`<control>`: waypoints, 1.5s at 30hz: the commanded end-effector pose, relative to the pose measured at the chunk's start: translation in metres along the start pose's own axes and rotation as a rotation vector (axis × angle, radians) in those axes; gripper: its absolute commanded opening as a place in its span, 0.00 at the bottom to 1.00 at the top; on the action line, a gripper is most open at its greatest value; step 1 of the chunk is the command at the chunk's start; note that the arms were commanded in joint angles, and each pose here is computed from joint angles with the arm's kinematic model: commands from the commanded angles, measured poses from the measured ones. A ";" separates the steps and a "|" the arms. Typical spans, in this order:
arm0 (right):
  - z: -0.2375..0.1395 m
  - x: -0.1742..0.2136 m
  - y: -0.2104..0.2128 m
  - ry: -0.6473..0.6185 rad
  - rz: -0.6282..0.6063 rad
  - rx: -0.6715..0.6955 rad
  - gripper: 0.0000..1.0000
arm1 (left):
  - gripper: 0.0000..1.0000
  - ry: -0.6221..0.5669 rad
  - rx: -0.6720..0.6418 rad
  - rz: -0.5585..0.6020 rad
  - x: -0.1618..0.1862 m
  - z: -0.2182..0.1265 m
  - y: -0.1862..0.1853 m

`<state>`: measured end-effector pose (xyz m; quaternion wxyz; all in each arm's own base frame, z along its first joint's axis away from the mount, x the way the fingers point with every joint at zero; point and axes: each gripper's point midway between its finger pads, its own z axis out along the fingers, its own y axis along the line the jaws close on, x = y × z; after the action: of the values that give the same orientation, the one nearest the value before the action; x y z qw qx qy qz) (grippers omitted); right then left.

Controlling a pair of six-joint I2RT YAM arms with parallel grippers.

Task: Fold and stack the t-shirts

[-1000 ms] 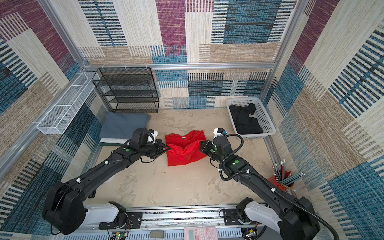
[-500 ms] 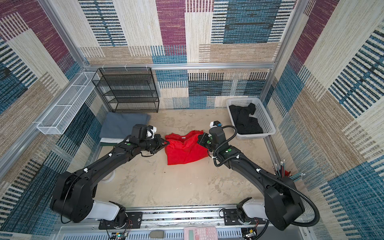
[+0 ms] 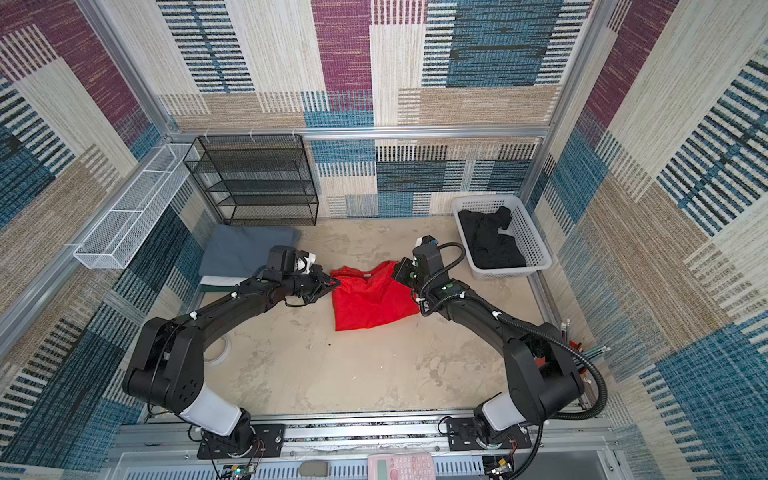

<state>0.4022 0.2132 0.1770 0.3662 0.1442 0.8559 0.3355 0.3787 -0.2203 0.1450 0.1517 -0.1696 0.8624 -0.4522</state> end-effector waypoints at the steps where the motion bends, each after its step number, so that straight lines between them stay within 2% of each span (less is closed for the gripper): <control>1: 0.012 -0.008 0.008 -0.009 -0.023 -0.033 0.00 | 0.00 -0.007 0.033 0.013 -0.010 0.000 -0.009; 11: 0.051 -0.019 -0.008 0.011 -0.046 0.050 0.00 | 0.00 -0.033 -0.014 -0.029 -0.033 0.005 0.011; 12: 0.054 -0.020 -0.011 0.013 -0.046 0.059 0.01 | 0.05 -0.036 -0.017 -0.030 -0.036 0.006 0.012; 15: 0.063 -0.023 -0.015 0.028 -0.050 0.063 0.21 | 0.52 -0.062 -0.032 -0.021 -0.047 0.006 0.016; 18: 0.075 -0.027 -0.013 0.061 -0.088 0.052 0.54 | 0.99 -0.095 -0.069 0.040 -0.063 0.003 0.014; 19: 0.079 -0.029 -0.015 0.072 -0.095 0.070 0.61 | 0.98 -0.091 -0.105 0.079 -0.067 0.002 0.013; 22: 0.082 -0.032 -0.019 0.083 -0.123 0.104 0.67 | 0.98 -0.111 -0.210 0.152 -0.075 -0.009 0.015; 29: 0.073 -0.038 -0.028 0.055 -0.166 0.111 0.65 | 0.98 -0.174 -0.338 0.248 -0.074 -0.035 0.028; 33: 0.085 -0.037 -0.046 0.107 -0.221 0.177 0.66 | 0.99 -0.142 -0.315 0.256 -0.067 -0.031 0.029; 39: 0.105 -0.035 -0.064 0.156 -0.285 0.245 0.65 | 0.99 -0.065 -0.289 0.255 -0.053 -0.006 0.035; 41: 0.110 -0.030 -0.064 0.180 -0.290 0.229 0.64 | 0.99 -0.034 -0.278 0.251 -0.049 0.005 0.038; 45: 0.117 -0.017 -0.060 0.230 -0.281 0.172 0.63 | 0.91 0.000 -0.266 0.255 -0.044 0.021 0.039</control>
<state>0.5018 0.2068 0.0883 0.3062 0.0351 0.9293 0.2034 0.4149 -0.1850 0.1006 0.1765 -0.0992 0.9343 -0.2935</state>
